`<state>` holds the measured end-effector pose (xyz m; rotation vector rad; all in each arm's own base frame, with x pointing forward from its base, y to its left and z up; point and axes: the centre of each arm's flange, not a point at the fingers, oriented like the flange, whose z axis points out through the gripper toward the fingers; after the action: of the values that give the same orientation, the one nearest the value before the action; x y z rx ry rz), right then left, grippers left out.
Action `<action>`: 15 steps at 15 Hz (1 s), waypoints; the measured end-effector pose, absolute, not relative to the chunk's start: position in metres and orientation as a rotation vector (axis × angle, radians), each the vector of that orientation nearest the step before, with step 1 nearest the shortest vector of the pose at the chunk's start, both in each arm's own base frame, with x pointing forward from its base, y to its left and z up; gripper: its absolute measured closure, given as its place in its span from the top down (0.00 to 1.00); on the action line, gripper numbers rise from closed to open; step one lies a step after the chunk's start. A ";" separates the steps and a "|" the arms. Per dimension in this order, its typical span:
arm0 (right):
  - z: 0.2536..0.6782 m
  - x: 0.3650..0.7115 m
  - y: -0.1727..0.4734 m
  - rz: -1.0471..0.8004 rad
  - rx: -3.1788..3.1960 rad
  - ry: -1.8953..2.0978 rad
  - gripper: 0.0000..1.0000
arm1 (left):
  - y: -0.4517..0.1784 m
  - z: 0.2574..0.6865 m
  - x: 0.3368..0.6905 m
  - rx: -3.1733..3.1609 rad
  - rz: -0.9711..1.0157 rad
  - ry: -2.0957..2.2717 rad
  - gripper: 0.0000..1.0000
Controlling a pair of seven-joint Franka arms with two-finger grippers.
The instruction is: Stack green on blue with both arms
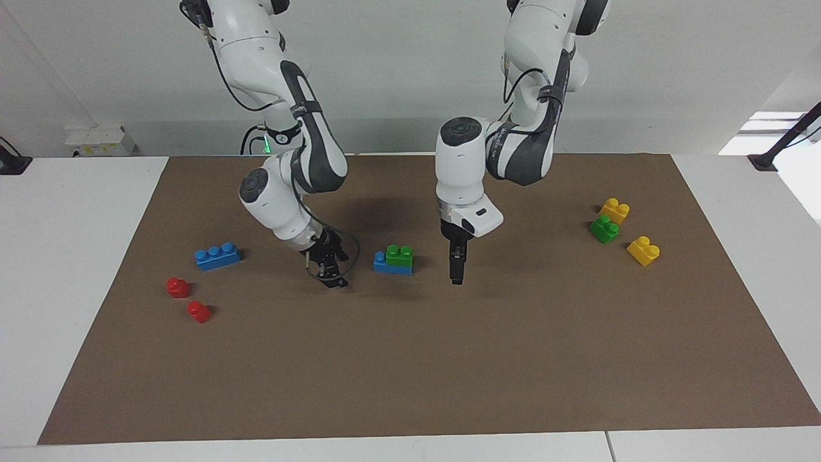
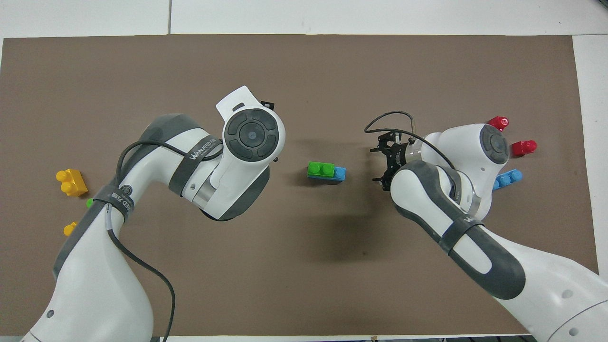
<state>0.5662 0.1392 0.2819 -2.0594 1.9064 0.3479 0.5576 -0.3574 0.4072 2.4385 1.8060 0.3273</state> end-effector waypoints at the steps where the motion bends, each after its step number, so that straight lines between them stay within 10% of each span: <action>1: 0.286 0.569 0.126 0.350 -2.093 1.873 0.80 | -0.350 0.413 0.559 2.475 0.320 1.773 1.00; 15: 0.456 0.606 0.046 0.084 -2.829 1.019 1.00 | -0.180 0.531 0.572 2.814 0.121 1.292 1.00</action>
<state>0.6059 0.0457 0.4557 -2.8295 1.0190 0.0838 0.5717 -0.1804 0.5314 2.8142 1.2925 0.1212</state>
